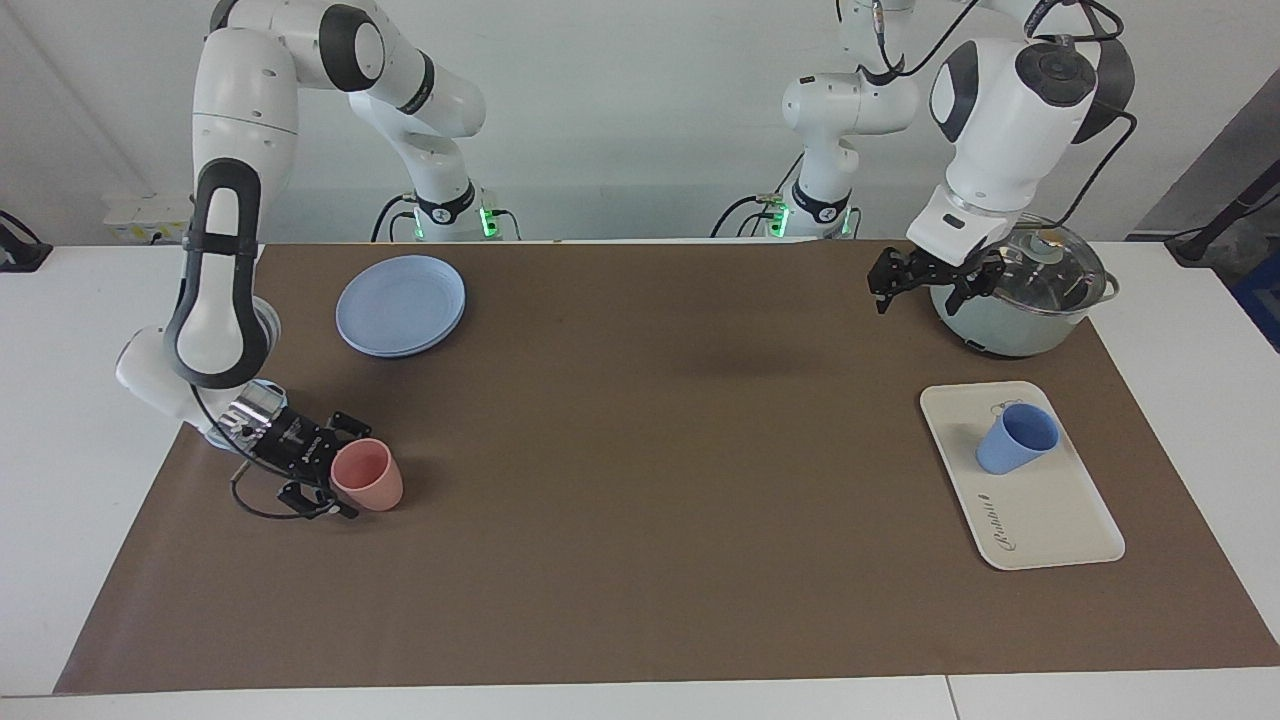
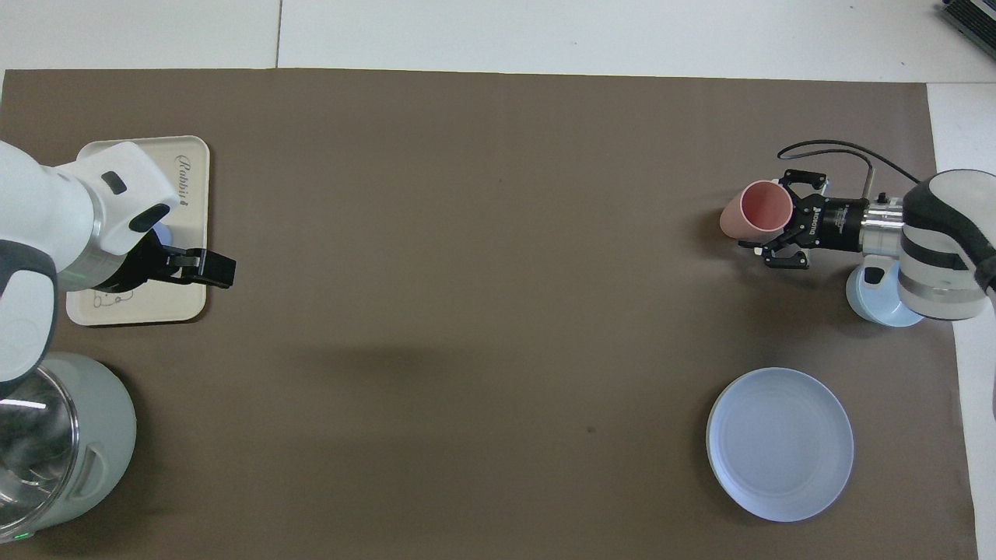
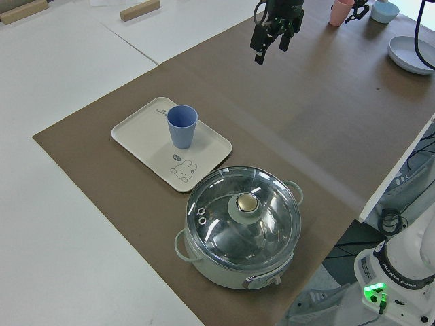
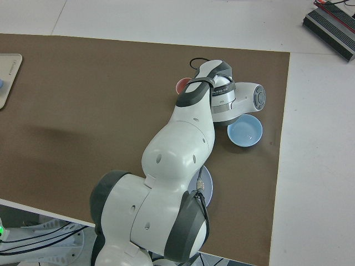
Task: Place cup on tray
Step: 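Set the pink cup upright with the right gripper and release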
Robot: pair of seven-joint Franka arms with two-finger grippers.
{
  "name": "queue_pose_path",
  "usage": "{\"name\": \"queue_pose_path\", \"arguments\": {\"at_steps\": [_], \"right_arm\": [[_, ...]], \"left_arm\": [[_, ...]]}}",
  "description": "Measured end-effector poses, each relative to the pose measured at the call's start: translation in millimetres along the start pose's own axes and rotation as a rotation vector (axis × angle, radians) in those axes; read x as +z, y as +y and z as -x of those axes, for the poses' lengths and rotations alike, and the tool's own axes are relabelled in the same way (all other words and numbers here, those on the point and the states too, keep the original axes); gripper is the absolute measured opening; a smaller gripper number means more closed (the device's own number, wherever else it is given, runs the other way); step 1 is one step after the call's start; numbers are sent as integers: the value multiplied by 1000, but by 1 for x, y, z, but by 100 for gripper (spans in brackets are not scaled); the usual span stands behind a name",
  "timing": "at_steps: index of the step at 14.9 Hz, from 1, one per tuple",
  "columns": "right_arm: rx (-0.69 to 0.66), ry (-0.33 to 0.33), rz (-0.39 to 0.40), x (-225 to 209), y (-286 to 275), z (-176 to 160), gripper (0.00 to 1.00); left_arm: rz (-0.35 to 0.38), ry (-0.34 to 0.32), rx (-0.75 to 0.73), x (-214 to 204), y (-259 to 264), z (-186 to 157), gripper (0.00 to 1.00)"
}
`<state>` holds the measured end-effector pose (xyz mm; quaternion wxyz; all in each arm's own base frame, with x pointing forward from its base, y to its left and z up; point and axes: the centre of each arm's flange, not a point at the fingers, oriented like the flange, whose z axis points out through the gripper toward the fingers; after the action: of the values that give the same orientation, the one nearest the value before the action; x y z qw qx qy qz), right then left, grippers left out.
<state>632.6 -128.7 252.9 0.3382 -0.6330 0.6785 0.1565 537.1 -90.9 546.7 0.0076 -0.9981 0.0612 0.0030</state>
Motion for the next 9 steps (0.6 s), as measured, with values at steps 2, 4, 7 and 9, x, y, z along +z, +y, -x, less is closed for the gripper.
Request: {"name": "queue_pose_path", "arguments": {"at_steps": [2,4,7,9], "right_arm": [[-165,104,21,-9,-5,-3,100],[-370,199,63,-20,-11,2,100],[-660,308,141,-43,-20,14,100],[-801,371,200,-63,-26,30,100]], "left_arm": [[1,18,-23,-15,-12,-1,100],[2,43,-45,-39,-26,-4,100],[1,46,-45,-61,-33,-9,100],[3,46,-46,-69,-37,-16,100]]}}
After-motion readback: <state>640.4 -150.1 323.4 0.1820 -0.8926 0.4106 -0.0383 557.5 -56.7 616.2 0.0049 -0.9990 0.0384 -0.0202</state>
